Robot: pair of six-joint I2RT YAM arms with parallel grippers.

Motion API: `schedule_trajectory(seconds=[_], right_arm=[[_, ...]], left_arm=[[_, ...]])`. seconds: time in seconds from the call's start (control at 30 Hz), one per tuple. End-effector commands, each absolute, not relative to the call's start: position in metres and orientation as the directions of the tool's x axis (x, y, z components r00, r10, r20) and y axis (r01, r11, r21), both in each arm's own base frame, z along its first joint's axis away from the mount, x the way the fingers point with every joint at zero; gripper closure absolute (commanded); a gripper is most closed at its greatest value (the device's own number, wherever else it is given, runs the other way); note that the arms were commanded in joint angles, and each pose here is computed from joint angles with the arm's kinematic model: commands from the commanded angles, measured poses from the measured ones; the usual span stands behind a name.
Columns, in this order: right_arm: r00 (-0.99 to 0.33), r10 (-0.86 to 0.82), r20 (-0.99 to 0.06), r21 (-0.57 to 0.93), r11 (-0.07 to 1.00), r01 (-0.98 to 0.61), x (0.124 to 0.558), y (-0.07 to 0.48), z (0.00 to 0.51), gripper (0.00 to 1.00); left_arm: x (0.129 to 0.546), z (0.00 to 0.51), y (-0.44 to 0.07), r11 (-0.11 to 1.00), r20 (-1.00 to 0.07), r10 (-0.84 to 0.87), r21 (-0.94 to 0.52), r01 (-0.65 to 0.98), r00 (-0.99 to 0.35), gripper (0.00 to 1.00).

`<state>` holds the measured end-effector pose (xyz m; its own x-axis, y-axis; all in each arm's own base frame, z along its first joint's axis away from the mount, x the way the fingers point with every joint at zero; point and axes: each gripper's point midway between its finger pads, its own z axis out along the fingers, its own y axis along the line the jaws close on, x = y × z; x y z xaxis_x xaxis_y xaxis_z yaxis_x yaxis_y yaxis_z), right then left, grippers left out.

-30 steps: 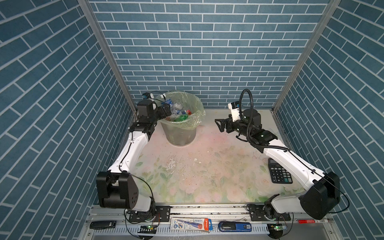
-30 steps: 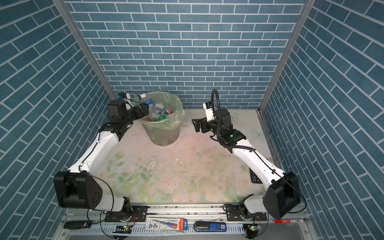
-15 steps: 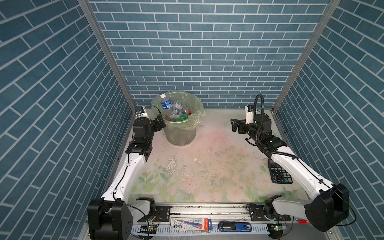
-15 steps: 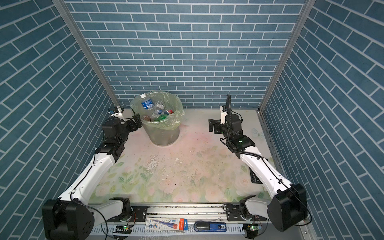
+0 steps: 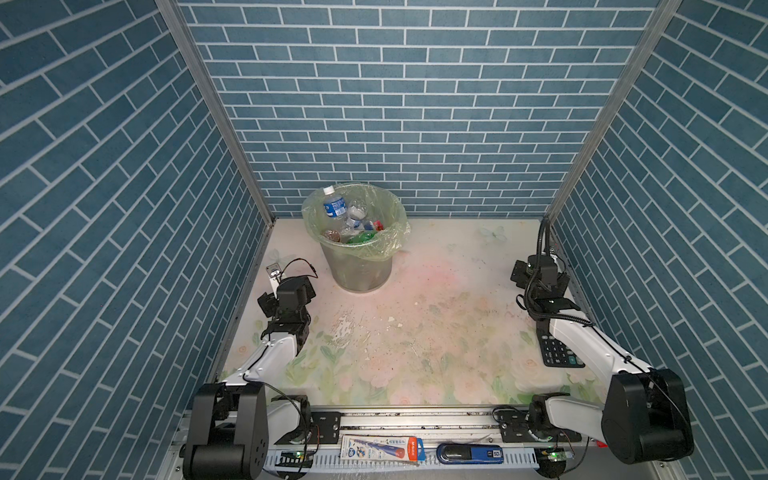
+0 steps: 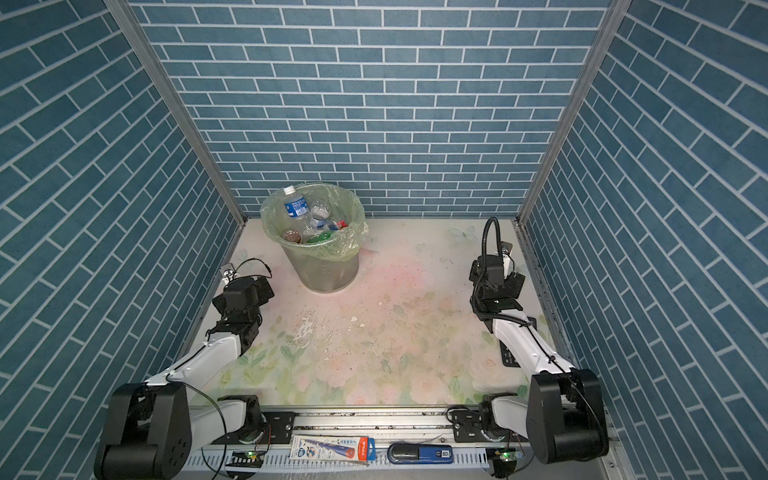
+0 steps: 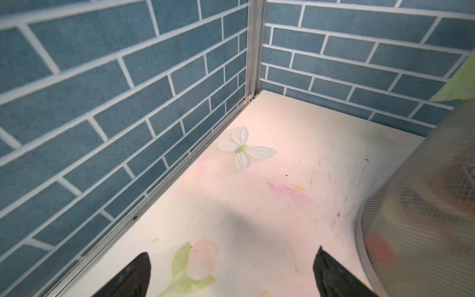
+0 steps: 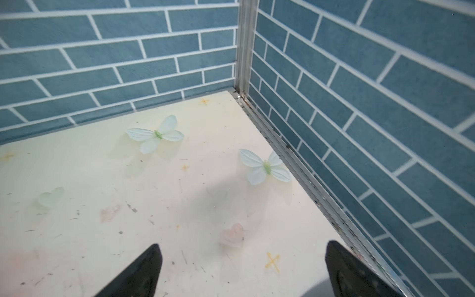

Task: Throw the plastic bottles in the bin

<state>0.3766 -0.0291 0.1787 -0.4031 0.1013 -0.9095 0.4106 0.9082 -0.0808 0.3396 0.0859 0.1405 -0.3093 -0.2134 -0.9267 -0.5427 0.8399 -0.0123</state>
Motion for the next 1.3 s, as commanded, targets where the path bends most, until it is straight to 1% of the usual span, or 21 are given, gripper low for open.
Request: schedule_trajectory(seconds=[0.0, 0.07, 0.13, 0.2, 0.27, 0.37, 0.47, 0.53, 0.63, 0.7, 0.77, 0.83, 0.87, 0.9, 0.93, 0.97, 1.03, 1.07, 1.13, 1.17, 1.27], right_arm=[[-0.339, 0.038, -0.940, -0.138, 0.866, 0.480, 0.381, -0.045, 0.177, 0.01], [-0.344, -0.014, -0.939, -0.191, 0.852, 0.487, 0.381, -0.050, 0.165, 0.01], [-0.348, -0.049, -0.936, -0.228, 0.837, 0.498, 0.380, -0.055, 0.156, 0.01], [-0.339, -0.077, -0.938, -0.247, 0.833, 0.495, 0.382, -0.055, 0.155, 0.01], [-0.361, -0.083, -0.929, -0.257, 0.847, 0.466, 0.387, -0.051, 0.152, 0.01], [-0.344, -0.058, -0.937, -0.226, 0.852, 0.472, 0.383, -0.054, 0.152, 0.01], [-0.292, -0.035, -0.956, -0.176, 0.864, 0.471, 0.371, -0.057, 0.152, 0.01], [-0.274, -0.019, -0.961, -0.151, 0.871, 0.468, 0.365, -0.059, 0.147, 0.01], [-0.264, 0.019, -0.964, -0.122, 0.853, 0.508, 0.358, -0.068, 0.127, 0.01], [-0.204, 0.004, -0.979, -0.105, 0.848, 0.519, 0.355, -0.071, 0.127, 0.01], [-0.220, 0.017, -0.975, -0.091, 0.877, 0.471, 0.356, -0.063, 0.122, 0.01], [-0.209, -0.002, -0.978, -0.102, 0.880, 0.465, 0.357, -0.062, 0.124, 0.01], [-0.219, 0.007, -0.976, -0.095, 0.888, 0.450, 0.358, -0.060, 0.122, 0.01], [-0.220, 0.002, -0.975, -0.098, 0.891, 0.442, 0.359, -0.059, 0.122, 0.01], [-0.219, -0.008, -0.976, -0.105, 0.894, 0.435, 0.360, -0.058, 0.122, 0.01], [-0.227, -0.011, -0.974, -0.106, 0.905, 0.411, 0.362, -0.054, 0.121, 0.01], [-0.245, -0.037, -0.969, -0.123, 0.930, 0.347, 0.368, -0.044, 0.117, 0.01], [-0.252, -0.051, -0.966, -0.130, 0.943, 0.307, 0.372, -0.037, 0.115, 0.01], [-0.264, -0.045, -0.963, -0.124, 0.949, 0.291, 0.374, -0.035, 0.113, 0.01], [-0.264, -0.040, -0.964, -0.118, 0.951, 0.287, 0.374, -0.035, 0.113, 0.02], [-0.262, -0.031, -0.965, -0.106, 0.954, 0.279, 0.373, -0.036, 0.111, 0.01]], left_arm=[[0.342, 0.152, 0.099, 0.818, -0.955, -0.198, -0.037, -0.574, -0.222, 0.01], [0.341, 0.145, 0.101, 0.818, -0.955, -0.187, -0.022, -0.575, -0.229, 0.01], [0.340, 0.138, 0.102, 0.825, -0.954, -0.204, -0.048, -0.563, -0.218, 0.01], [0.342, 0.134, 0.099, 0.841, -0.957, -0.198, -0.055, -0.538, -0.213, 0.01], [0.344, 0.129, 0.095, 0.858, -0.957, -0.190, -0.053, -0.511, -0.219, 0.01], [0.349, 0.119, 0.093, 0.868, -0.954, -0.192, -0.055, -0.494, -0.232, 0.01], [0.356, 0.112, 0.091, 0.880, -0.950, -0.180, -0.039, -0.473, -0.256, 0.01], [0.357, 0.112, 0.089, 0.886, -0.948, -0.181, -0.042, -0.462, -0.260, 0.01], [0.358, 0.112, 0.087, 0.891, -0.949, -0.178, -0.043, -0.452, -0.261, 0.01], [0.358, 0.112, 0.074, 0.921, -0.959, -0.135, -0.030, -0.387, -0.248, 0.01], [0.361, 0.111, 0.057, 0.953, -0.969, -0.078, -0.003, -0.304, -0.233, 0.01], [0.371, 0.097, 0.038, 0.979, -0.967, -0.017, 0.036, -0.203, -0.252, 0.01], [0.377, 0.106, 0.032, 0.986, -0.976, -0.002, 0.035, -0.164, -0.217, 0.01], [0.377, 0.101, 0.034, 0.983, -0.958, -0.014, 0.040, -0.182, -0.286, 0.01], [0.379, 0.096, 0.035, 0.980, -0.952, -0.013, 0.047, -0.191, -0.305, 0.01], [0.384, 0.100, 0.029, 0.986, -0.961, 0.017, 0.063, -0.156, -0.277, 0.01], [0.387, 0.096, 0.027, 0.985, -0.943, 0.018, 0.073, -0.154, -0.333, 0.01], [0.389, 0.096, 0.026, 0.985, -0.946, 0.031, 0.084, -0.153, -0.322, 0.01], [0.389, 0.095, 0.026, 0.984, -0.939, 0.031, 0.088, -0.154, -0.343, 0.01], [0.390, 0.097, 0.025, 0.984, -0.945, 0.034, 0.088, -0.155, -0.325, 0.01], [0.390, 0.096, 0.025, 0.984, -0.943, 0.033, 0.088, -0.155, -0.330, 0.01]])
